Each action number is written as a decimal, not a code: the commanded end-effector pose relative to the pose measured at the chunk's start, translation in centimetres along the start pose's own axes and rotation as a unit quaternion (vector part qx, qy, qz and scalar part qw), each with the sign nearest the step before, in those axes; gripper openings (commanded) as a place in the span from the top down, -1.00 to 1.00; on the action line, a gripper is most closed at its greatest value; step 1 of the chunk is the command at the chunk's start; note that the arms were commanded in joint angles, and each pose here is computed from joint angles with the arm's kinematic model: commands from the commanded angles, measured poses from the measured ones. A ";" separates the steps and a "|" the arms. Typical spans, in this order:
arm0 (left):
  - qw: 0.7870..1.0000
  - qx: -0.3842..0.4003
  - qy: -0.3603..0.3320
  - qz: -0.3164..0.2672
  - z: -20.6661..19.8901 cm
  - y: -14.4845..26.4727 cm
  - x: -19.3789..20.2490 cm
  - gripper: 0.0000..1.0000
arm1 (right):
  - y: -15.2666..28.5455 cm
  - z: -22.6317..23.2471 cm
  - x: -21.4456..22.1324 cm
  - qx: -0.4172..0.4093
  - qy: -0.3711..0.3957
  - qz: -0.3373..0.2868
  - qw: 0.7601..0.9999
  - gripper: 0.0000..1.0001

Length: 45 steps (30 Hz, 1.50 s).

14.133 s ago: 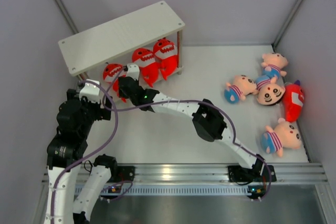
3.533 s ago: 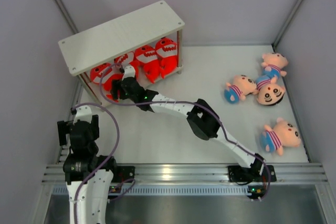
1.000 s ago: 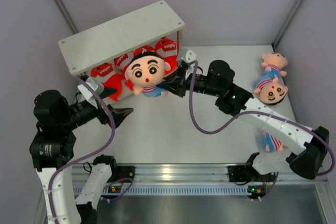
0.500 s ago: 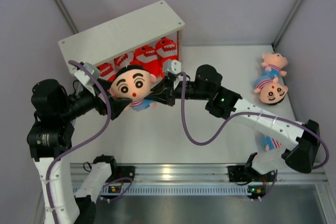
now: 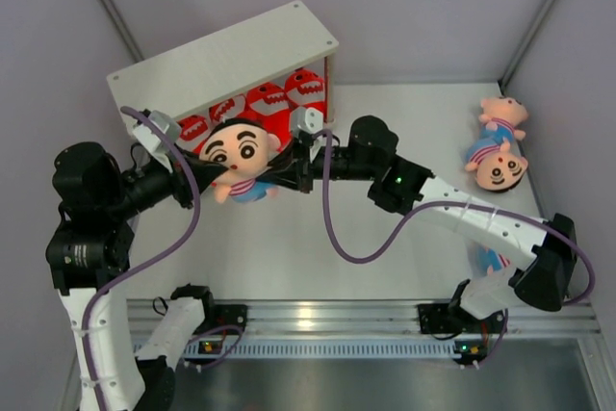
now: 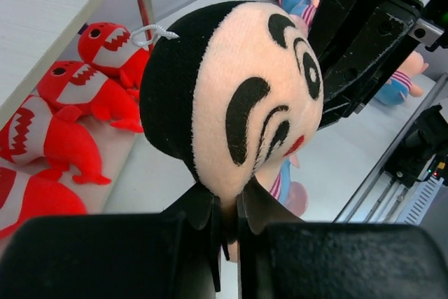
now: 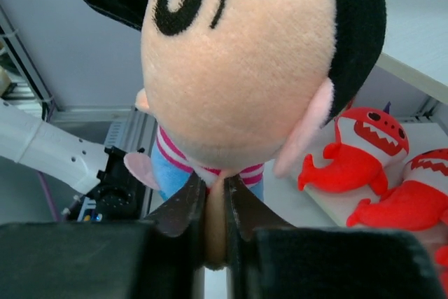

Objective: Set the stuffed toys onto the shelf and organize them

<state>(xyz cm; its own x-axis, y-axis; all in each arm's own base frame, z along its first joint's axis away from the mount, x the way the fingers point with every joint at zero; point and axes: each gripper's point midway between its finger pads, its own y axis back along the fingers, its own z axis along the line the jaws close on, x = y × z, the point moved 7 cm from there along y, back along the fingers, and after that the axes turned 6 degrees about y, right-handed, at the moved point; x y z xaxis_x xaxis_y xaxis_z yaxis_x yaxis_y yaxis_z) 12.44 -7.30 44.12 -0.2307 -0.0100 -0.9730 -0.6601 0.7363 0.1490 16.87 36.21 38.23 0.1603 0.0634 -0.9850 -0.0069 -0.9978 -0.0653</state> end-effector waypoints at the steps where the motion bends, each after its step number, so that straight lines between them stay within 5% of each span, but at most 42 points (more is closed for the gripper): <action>1: 0.997 -0.065 -0.023 -0.036 1.2 0.2 -1.9 1.00 | -0.7 0.4 -4.4 -0.003 0.018 -0.070 0.997 0.93; 2: 0.994 -0.093 -0.032 -0.049 1.7 0.3 -2.7 1.00 | -0.7 0.2 -4.5 0.009 0.011 -0.072 0.997 0.46; 5: 0.979 -0.178 -0.066 -0.075 3.7 0.8 -5.6 1.00 | -0.8 -1.8 -5.0 0.095 -0.017 -0.065 0.993 -0.39; 8: 0.963 -0.246 -0.077 -0.074 6.5 0.4 -7.7 1.00 | -0.5 -2.2 -4.7 0.122 -0.035 -0.046 0.991 -0.55; 15: 0.933 -0.338 -0.110 -0.049 12.6 -1.8 -11.1 1.00 | 1.1 -1.7 -3.1 0.139 -0.054 -0.040 0.988 -0.58; 21: 0.912 -0.377 -0.130 -0.096 14.4 -1.6 -14.8 1.00 | 2.5 -0.9 -2.0 0.146 -0.056 -0.035 0.987 -0.58; 24: 0.886 -0.413 -0.170 -0.123 15.8 -1.1 -15.1 1.00 | 3.1 -0.5 -1.7 0.147 -0.050 -0.032 0.987 -0.59; 27: 0.872 -0.447 -0.177 -0.090 17.8 -1.0 -13.5 1.00 | 3.5 -0.4 -1.2 0.146 -0.050 -0.026 0.988 -0.60; 38: 0.937 -0.336 0.026 -0.088 19.8 0.6 -10.7 1.00 | 3.7 -0.1 0.0 0.140 -0.065 -0.017 0.988 -0.60; 45: 0.935 -0.306 0.147 -0.099 20.9 0.3 -9.0 1.00 | 3.4 0.0 0.7 0.132 -0.083 -0.013 0.988 -0.60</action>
<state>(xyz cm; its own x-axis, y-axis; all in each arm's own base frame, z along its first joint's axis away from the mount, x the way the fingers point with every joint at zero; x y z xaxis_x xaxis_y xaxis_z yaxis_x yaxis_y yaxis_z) 29.59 8.43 48.84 -0.1669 -0.2503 -0.9537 -0.9852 0.0811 0.1511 17.12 32.89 36.44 -0.0044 0.0670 -0.9977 -0.2824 -0.9572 -0.0630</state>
